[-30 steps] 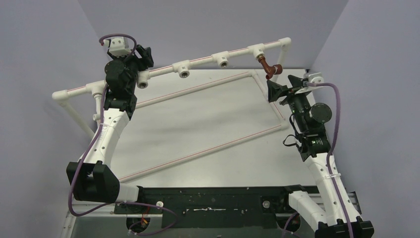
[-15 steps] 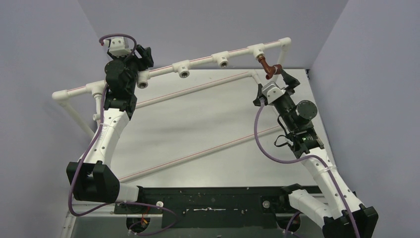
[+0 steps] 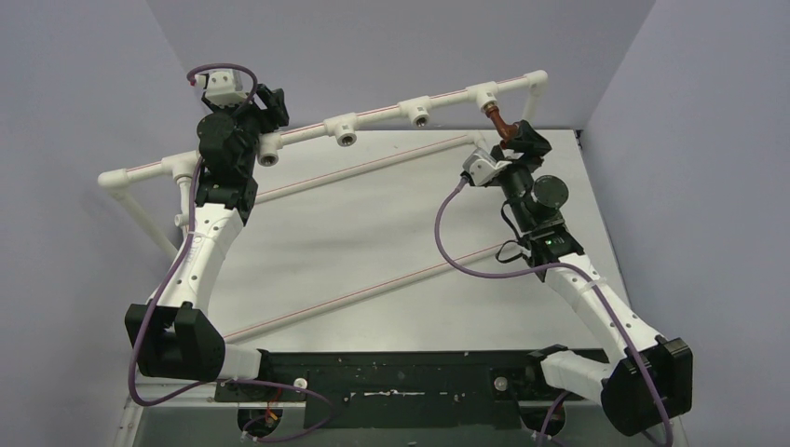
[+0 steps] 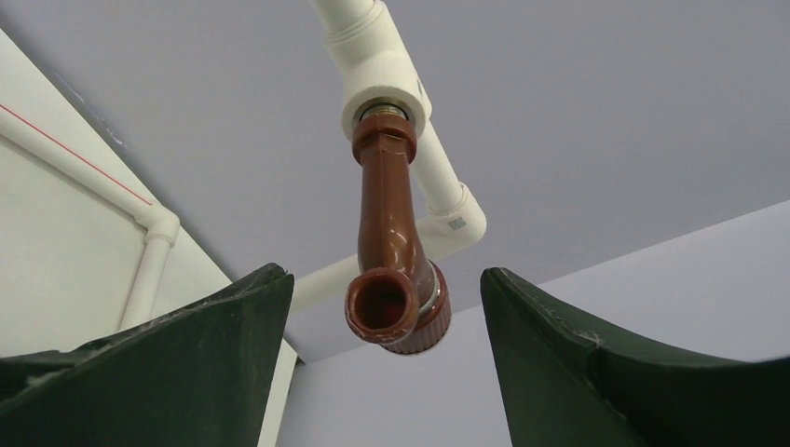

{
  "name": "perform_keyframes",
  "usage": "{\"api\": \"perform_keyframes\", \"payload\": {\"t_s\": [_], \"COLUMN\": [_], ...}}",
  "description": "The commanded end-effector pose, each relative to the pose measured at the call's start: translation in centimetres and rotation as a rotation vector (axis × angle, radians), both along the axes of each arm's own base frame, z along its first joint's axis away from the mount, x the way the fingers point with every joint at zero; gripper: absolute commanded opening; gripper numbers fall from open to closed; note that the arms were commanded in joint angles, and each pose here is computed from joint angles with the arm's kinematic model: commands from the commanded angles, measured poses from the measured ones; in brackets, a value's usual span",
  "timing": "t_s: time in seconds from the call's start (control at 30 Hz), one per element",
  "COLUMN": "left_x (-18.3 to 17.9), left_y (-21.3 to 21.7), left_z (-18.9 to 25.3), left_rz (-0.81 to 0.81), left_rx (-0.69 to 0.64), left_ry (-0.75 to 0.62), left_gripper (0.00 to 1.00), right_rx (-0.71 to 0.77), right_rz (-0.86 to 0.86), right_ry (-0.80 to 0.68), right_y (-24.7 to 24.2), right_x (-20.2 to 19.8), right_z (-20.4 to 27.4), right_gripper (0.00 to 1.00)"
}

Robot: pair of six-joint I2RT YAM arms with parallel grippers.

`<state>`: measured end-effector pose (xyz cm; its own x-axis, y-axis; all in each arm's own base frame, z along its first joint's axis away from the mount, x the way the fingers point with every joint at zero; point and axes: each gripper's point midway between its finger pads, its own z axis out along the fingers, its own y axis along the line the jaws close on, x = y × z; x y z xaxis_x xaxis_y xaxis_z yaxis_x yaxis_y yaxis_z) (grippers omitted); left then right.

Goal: Install the water faucets

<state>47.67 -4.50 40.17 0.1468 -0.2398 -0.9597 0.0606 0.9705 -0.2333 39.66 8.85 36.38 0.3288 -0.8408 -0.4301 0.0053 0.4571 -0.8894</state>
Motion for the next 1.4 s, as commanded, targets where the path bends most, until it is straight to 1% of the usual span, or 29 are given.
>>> {"api": "perform_keyframes", "payload": {"t_s": [0.0,0.13,0.23,0.3,0.33,0.5,0.53,0.7,0.87,1.0,1.37], "left_x": [0.8,0.8,0.8,0.8,0.8,0.8,0.8,0.8,0.8,0.8,0.8], "left_y": [0.3,0.3,0.3,0.3,0.3,0.2,0.2,0.3,0.3,0.2,0.1], "left_z": [-12.8,-12.9,-12.9,-12.9,-12.9,-12.8,-12.8,-12.8,-12.9,-12.8,-12.8], "left_rz": [0.017,0.018,0.019,0.018,0.019,0.016,0.016,0.017,0.018,0.014,0.009], "left_rx": [0.052,0.055,0.055,0.055,0.055,0.055,0.055,0.057,0.057,0.058,0.058], "left_ry": [0.369,0.373,0.371,0.373,0.372,0.371,0.371,0.371,0.374,0.373,0.372], "left_gripper": [0.66,0.66,0.66,0.66,0.66,0.66,0.66,0.66,0.66,0.66,0.66], "right_rx": [0.037,0.069,0.088,0.101,0.113,0.152,0.165,0.266,0.398,0.543,0.934], "right_rz": [-0.035,-0.025,-0.028,-0.03,-0.033,-0.033,-0.03,-0.004,0.03,0.091,0.188], "right_ry": [-0.134,-0.131,-0.134,-0.136,-0.134,-0.125,-0.12,-0.094,-0.067,-0.027,0.091], "right_y": [-0.4,0.0,0.0,-0.1,-0.1,-0.1,-0.1,0.1,0.4,1.3,2.4], "right_x": [0.3,0.9,1.2,1.3,1.4,1.6,1.6,1.4,1.2,1.0,0.3], "right_z": [4.7,4.9,5.1,5.2,5.2,5.3,5.2,4.8,4.9,4.9,5.6], "right_gripper": [0.71,0.6,0.49,0.38,0.29,0.03,0.0,0.0,0.0,0.0,0.0]}}
